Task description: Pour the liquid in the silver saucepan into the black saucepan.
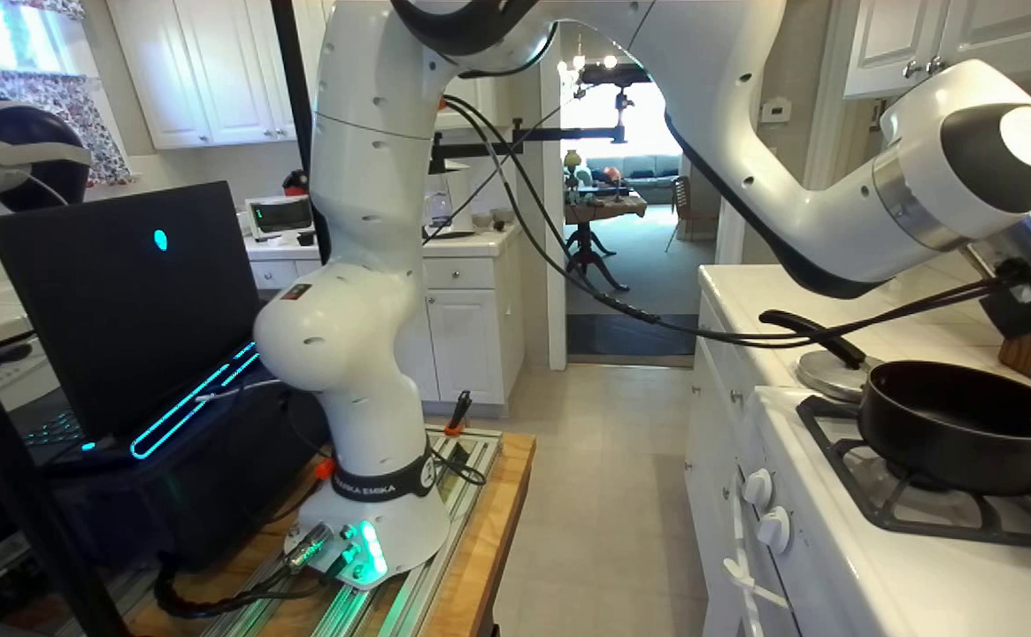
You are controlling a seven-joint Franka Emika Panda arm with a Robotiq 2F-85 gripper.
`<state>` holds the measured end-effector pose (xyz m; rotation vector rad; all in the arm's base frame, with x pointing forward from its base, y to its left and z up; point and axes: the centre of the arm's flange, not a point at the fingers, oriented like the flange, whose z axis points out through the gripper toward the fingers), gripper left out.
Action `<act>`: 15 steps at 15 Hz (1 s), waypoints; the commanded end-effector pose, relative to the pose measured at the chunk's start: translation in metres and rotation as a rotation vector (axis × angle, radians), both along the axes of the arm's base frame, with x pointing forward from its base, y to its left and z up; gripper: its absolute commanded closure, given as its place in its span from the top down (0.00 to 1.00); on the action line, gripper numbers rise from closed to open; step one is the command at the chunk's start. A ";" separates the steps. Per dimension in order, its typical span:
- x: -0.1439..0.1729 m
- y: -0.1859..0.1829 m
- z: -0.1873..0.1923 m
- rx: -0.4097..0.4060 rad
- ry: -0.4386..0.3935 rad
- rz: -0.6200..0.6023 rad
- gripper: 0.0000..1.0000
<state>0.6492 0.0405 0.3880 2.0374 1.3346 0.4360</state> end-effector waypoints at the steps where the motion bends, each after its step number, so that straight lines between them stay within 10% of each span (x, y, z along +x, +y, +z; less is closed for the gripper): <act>1: -0.014 0.007 0.009 -0.014 -0.045 0.008 0.06; 15: -0.016 0.012 0.007 -0.051 -0.069 0.027 0.06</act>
